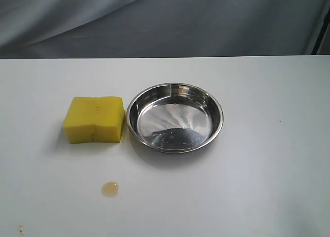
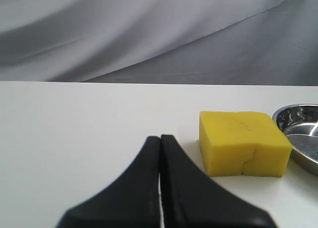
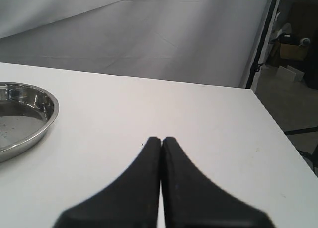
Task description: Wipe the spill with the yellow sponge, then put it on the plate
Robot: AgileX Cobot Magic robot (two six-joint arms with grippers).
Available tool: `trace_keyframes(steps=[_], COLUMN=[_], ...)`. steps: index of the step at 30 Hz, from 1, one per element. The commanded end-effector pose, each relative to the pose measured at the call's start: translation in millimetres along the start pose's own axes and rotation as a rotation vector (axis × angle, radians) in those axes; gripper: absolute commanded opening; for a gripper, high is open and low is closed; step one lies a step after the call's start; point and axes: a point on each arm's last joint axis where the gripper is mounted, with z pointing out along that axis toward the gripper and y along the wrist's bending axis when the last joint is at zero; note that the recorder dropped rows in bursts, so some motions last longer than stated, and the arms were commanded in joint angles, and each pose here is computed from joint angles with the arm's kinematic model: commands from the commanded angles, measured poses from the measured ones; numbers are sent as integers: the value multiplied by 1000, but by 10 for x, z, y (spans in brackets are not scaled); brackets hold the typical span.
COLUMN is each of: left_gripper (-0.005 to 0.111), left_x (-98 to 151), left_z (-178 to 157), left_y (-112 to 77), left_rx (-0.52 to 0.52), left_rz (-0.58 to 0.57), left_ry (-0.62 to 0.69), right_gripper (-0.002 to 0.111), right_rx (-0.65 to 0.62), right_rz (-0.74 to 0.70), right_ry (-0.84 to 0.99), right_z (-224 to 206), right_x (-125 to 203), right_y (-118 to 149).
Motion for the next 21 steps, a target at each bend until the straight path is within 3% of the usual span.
trace_keyframes(steps=[1,4,6,10,15,17,21], left_gripper=[1,1,1,1,1,1,1], left_x=[-34,-49,-143,-496,-810,-920,-1264], left_z=[-8,-8,-17,-149,-492,-557,-573], left_y=[-6,-5,-20,-83,-134,-114,-30], left_rx=[8,7,21,110,211,204,111], left_rz=[-5,14,39,-42,-47,-80,-165], left_ry=[-20,-37,-140,-555,-1065,-1107,-991], right_gripper=[0,0,0,0,0,0,0], right_rx=[-4,-4,-4,-4,-4,-4,-4], right_rz=[9,9,9,9,9,9,9], right_ry=[-2,-2,-2,-2,-2,-2,-2], right_z=[5,5,5,5,5,5,5], right_x=[4,4,4,4,4,4,4], right_y=[4,4,4,4,4,4,4])
